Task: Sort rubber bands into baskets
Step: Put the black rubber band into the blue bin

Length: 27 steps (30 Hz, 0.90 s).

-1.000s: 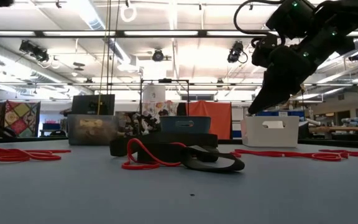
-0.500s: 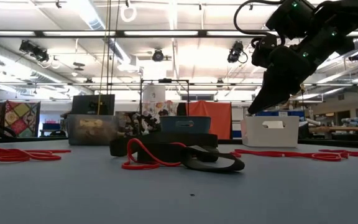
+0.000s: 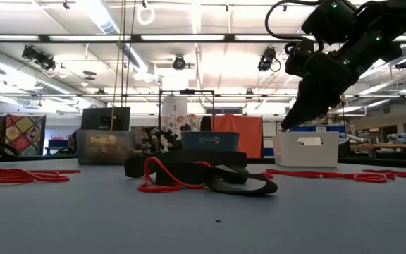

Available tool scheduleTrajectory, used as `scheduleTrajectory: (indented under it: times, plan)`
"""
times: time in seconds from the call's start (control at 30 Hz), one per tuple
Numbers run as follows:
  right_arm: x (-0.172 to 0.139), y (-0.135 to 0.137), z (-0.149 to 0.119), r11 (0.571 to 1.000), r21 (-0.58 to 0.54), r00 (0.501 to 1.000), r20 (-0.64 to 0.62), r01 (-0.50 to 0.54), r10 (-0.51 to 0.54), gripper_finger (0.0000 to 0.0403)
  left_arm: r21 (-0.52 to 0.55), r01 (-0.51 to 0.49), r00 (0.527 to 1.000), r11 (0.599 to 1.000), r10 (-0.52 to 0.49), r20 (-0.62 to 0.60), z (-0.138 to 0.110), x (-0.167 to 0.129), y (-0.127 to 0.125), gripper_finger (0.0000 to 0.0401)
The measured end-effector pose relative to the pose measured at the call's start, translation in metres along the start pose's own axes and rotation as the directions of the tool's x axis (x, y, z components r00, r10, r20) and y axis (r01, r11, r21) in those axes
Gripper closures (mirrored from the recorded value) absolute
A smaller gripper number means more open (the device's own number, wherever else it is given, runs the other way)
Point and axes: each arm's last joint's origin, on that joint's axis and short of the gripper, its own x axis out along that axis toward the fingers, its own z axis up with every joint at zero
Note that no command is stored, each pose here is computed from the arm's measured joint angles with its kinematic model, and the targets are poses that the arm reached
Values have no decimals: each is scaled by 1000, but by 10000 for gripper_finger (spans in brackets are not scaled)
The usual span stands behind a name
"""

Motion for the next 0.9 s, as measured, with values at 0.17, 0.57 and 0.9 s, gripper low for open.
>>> scheduleTrajectory:
  times: [0.17, 0.57, 0.9]
  plan:
    - [0, 0, 0, 1000, 0, 1000, -2, 0, 0, 373, 0, 11, 1000, 1000, -11, 2, 0, 0, -1, 306]
    - [0, 2, -2, 1000, -5, 1000, -11, -4, 3, 373, 0, 18, 998, 1000, -18, 56, 2, 0, -2, 360]
    - [0, 1, -2, 1000, -6, 1000, -14, -3, 3, 373, -28, 37, 998, 999, -35, 48, 0, 7, -7, 276]
